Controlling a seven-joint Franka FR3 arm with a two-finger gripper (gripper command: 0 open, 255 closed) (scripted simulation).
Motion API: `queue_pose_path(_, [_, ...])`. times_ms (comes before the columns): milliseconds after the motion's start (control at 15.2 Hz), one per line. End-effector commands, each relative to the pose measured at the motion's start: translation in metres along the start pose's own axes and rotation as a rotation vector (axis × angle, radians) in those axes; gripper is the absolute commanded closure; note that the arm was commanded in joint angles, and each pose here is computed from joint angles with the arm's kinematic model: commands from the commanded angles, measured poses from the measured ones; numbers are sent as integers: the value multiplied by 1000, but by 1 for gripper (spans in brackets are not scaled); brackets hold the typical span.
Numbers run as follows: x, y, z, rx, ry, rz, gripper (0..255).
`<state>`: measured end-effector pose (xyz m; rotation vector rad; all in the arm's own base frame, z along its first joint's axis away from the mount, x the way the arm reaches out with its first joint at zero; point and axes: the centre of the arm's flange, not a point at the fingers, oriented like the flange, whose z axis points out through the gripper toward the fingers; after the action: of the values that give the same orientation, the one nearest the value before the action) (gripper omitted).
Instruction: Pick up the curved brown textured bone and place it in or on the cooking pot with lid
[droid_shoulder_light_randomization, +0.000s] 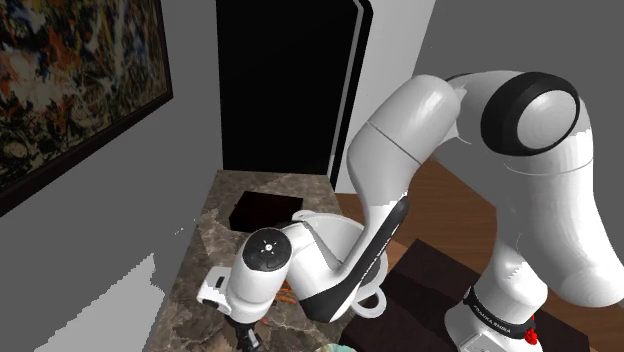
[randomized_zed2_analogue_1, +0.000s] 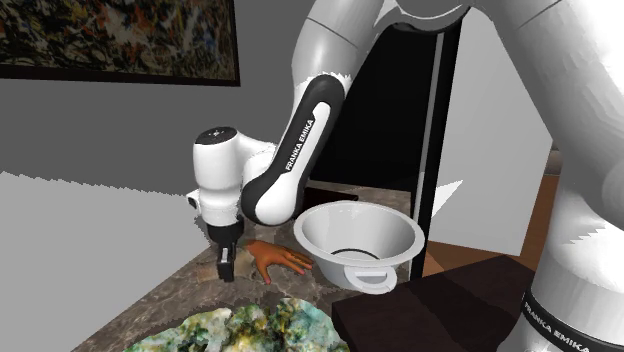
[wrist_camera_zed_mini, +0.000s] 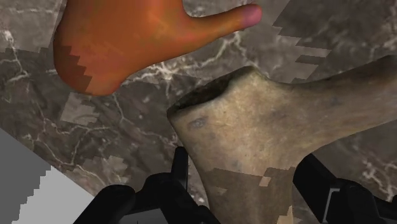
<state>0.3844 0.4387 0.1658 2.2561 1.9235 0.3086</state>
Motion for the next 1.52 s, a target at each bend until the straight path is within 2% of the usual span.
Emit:
queue_pose_path(0, [3, 3, -11, 0, 0, 0, 255])
queue_pose_path(1452, [9, 33, -123, 0, 0, 0, 255])
